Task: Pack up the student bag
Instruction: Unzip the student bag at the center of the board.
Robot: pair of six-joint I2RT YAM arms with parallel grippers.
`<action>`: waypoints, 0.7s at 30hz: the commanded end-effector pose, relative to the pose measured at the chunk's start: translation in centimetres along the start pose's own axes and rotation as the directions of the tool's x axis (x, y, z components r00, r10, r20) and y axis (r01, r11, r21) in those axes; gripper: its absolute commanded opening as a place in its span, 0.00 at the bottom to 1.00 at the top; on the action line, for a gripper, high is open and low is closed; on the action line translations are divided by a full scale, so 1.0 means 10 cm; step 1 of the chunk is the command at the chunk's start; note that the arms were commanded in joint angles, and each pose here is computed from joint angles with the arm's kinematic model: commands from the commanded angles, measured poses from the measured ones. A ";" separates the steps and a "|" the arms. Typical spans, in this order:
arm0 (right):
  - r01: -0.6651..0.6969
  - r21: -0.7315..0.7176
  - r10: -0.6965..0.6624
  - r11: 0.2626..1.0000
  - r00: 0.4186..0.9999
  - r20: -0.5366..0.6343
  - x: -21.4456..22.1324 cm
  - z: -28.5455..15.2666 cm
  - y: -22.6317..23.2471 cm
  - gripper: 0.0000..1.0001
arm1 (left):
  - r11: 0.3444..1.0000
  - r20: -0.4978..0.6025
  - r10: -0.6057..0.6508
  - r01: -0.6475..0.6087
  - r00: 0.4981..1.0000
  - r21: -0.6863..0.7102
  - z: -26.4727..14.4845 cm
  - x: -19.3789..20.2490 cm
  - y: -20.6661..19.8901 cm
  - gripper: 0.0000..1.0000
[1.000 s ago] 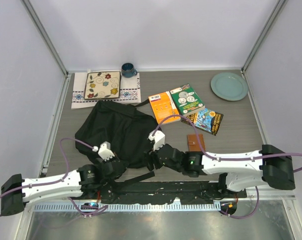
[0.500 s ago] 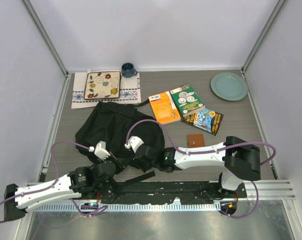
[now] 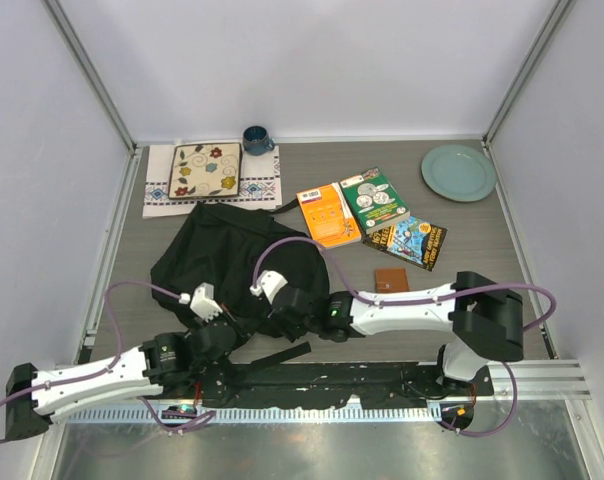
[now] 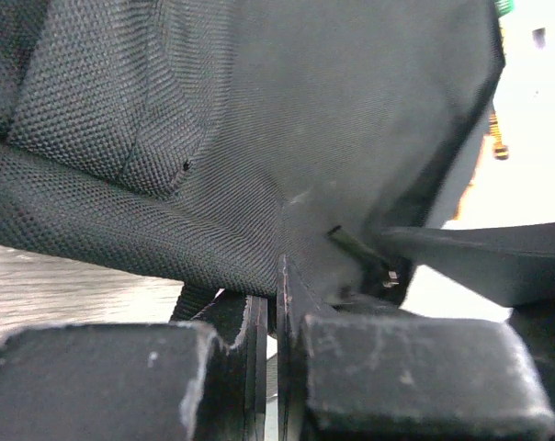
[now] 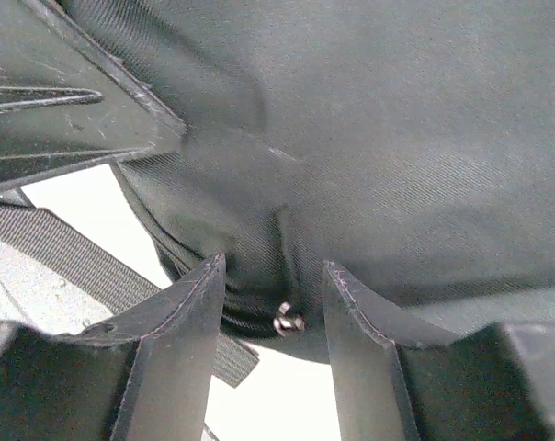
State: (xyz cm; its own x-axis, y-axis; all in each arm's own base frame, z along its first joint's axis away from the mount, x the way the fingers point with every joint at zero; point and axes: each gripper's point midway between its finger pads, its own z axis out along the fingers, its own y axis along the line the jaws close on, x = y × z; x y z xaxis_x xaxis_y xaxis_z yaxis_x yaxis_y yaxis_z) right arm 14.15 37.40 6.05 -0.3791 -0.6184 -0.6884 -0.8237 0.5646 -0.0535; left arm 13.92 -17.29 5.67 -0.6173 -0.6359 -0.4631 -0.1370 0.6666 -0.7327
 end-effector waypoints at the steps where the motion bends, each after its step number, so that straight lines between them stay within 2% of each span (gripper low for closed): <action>1: -0.091 -0.055 0.099 0.994 0.983 0.155 -0.38 -0.27 -0.09 0.51 | 0.982 -0.010 0.115 -0.115 0.993 -0.153 0.01 0.02 0.36 0.00; 5: -0.122 -0.062 0.131 0.991 0.975 0.177 -0.42 -0.31 -0.19 0.51 | 0.976 -0.025 0.139 -0.142 0.990 -0.168 0.04 0.05 0.33 0.00; 21: -0.071 -0.171 0.078 0.983 0.996 0.035 -0.17 -0.05 0.07 0.48 | 0.978 -0.025 0.136 -0.139 0.990 -0.156 0.04 0.05 0.31 0.00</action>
State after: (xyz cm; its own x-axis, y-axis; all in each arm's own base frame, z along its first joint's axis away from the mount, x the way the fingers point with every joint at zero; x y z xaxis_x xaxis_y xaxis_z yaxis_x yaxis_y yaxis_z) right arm 14.38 36.78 6.26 -0.4469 -0.5613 -0.6966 -0.8304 0.5500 0.0895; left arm 13.42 -16.40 2.89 -0.6570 -0.5441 -0.5219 -0.1761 0.7838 -0.5955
